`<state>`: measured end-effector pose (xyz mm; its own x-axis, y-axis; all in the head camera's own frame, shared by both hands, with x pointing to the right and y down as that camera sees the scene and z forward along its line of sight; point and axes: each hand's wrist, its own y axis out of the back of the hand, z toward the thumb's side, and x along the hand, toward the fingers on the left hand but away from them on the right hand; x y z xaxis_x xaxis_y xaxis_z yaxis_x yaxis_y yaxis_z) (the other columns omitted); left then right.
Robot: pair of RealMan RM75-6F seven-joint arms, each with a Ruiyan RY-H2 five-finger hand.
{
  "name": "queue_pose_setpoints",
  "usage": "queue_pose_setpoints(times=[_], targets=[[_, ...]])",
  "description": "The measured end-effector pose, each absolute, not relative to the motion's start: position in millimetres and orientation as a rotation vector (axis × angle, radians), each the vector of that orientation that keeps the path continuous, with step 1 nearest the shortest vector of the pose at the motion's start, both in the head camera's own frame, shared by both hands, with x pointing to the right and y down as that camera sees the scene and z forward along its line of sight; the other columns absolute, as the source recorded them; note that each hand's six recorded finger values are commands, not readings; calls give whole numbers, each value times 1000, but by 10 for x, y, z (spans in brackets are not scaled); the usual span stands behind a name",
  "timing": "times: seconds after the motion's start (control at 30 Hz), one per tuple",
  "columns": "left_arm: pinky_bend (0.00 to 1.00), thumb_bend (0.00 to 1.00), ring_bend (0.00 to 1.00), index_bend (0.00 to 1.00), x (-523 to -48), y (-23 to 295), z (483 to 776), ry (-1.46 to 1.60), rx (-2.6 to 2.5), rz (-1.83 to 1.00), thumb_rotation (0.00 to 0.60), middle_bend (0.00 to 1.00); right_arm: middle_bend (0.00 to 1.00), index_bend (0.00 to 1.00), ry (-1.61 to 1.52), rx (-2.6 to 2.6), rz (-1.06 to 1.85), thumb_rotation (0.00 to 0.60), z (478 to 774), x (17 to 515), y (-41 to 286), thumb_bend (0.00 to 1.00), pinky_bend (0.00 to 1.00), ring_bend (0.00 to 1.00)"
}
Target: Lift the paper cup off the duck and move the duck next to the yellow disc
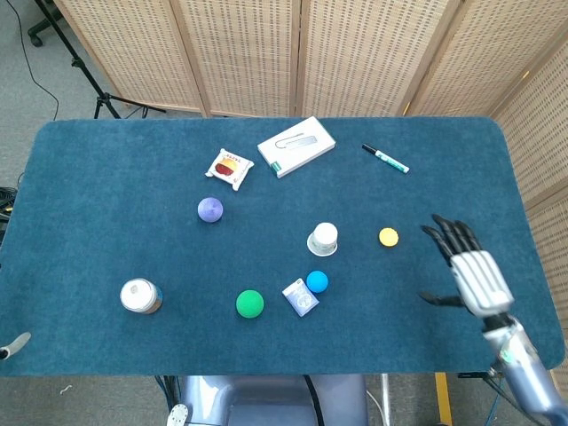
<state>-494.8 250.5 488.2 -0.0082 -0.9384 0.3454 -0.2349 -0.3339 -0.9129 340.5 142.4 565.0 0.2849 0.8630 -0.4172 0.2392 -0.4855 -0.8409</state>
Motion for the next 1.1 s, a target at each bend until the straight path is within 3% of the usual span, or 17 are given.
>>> queue_pose_setpoints(times=[0.33, 0.47, 0.67, 1.1], targets=[[0, 0, 0, 0, -4960, 2434, 4972, 1241, -1576, -1441, 600, 0, 1, 124, -905, -2052, 1263, 600, 6394, 2802, 705, 0, 0, 0], [0, 0, 0, 0, -4954, 2405, 5027, 1227, -1576, -1468, 600, 0, 72, 165, -872, -2055, 1294, 600, 6640, 2630, 589, 0, 30, 9], [0, 0, 0, 0, -4948, 2370, 5072, 1220, -1568, -1491, 600, 0, 159, 191, -835, -2078, 1304, 600, 6820, 2370, 564, 0, 177, 98], [0, 0, 0, 0, -4920, 2340, 5151, 1200, -1570, -1525, 600, 0, 261, 303, -821, -2129, 1312, 600, 7044, 1975, 566, 11, 237, 233]])
